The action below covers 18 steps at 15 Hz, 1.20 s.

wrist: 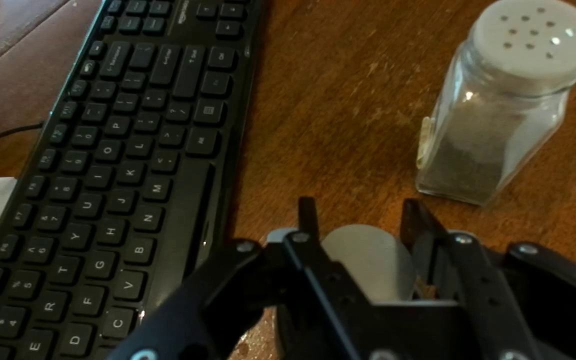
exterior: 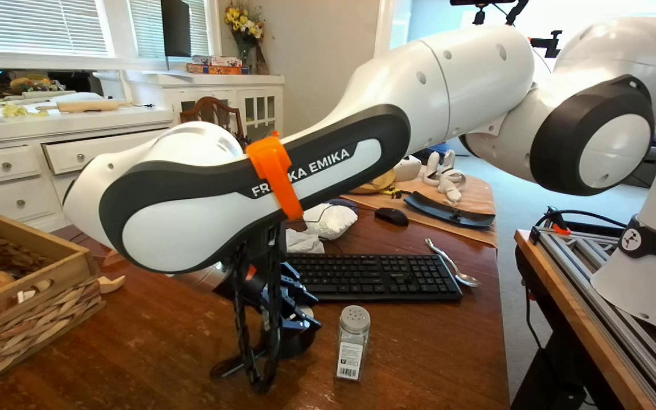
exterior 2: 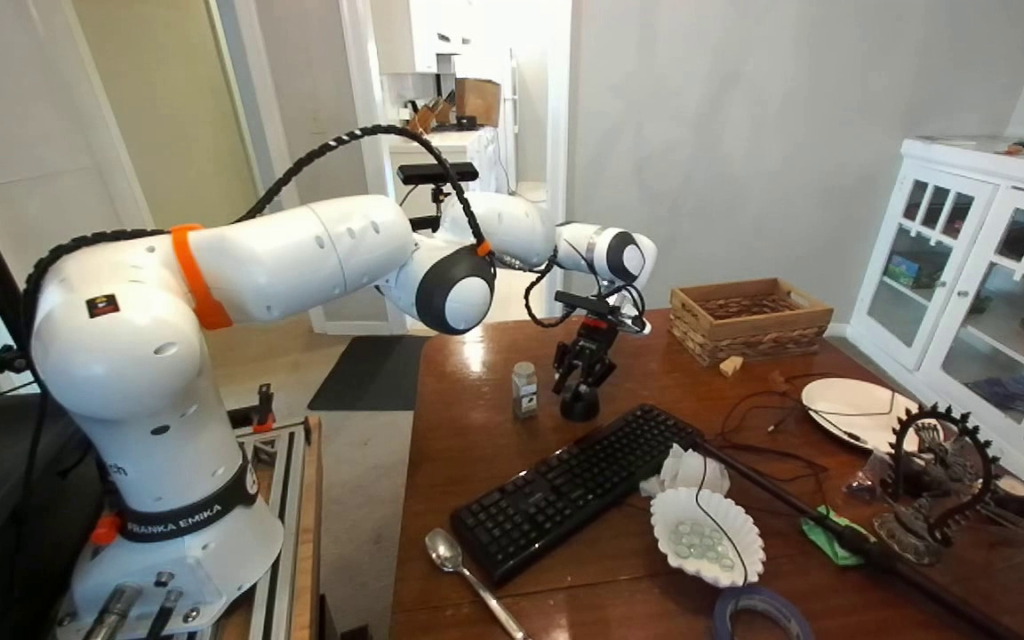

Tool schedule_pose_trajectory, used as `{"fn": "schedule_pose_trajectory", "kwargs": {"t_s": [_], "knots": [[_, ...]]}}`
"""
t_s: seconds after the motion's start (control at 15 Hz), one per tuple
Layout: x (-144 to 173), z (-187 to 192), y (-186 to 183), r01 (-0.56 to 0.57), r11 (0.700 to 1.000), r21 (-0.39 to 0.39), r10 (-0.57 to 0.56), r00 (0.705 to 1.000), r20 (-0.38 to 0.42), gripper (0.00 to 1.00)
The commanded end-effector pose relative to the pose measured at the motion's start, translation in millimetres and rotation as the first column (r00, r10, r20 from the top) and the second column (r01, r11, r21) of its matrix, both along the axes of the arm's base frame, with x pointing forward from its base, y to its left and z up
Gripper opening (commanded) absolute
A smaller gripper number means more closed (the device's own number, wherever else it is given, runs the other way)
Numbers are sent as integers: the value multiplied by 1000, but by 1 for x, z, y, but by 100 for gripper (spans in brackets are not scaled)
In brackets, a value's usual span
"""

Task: Pick up the lid from the bottle and put it on the table

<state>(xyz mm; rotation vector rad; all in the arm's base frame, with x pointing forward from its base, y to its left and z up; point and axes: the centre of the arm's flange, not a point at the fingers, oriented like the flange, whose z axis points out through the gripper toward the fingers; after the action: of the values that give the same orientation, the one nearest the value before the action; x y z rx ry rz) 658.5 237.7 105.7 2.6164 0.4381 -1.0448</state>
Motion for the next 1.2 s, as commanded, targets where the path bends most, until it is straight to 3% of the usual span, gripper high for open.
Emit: {"fn": "schedule_pose_trajectory", "kwargs": {"t_s": [0.0,0.13,0.27,0.67,0.87,1.13], "knots": [[0,1,1,-3,1000,2,3,1000,4,78],[1,2,1,-4,1000,3,4,1000,7,93],[1,4,1,-5,1000,2,5,1000,7,100],[-8,62,-25,-12,999,-38,9,996,-86,100],[-7,96,-49,-18,1000,-19,15,989,-150,100],[-7,120,-81,30,999,-11,-31,989,-144,100]]}}
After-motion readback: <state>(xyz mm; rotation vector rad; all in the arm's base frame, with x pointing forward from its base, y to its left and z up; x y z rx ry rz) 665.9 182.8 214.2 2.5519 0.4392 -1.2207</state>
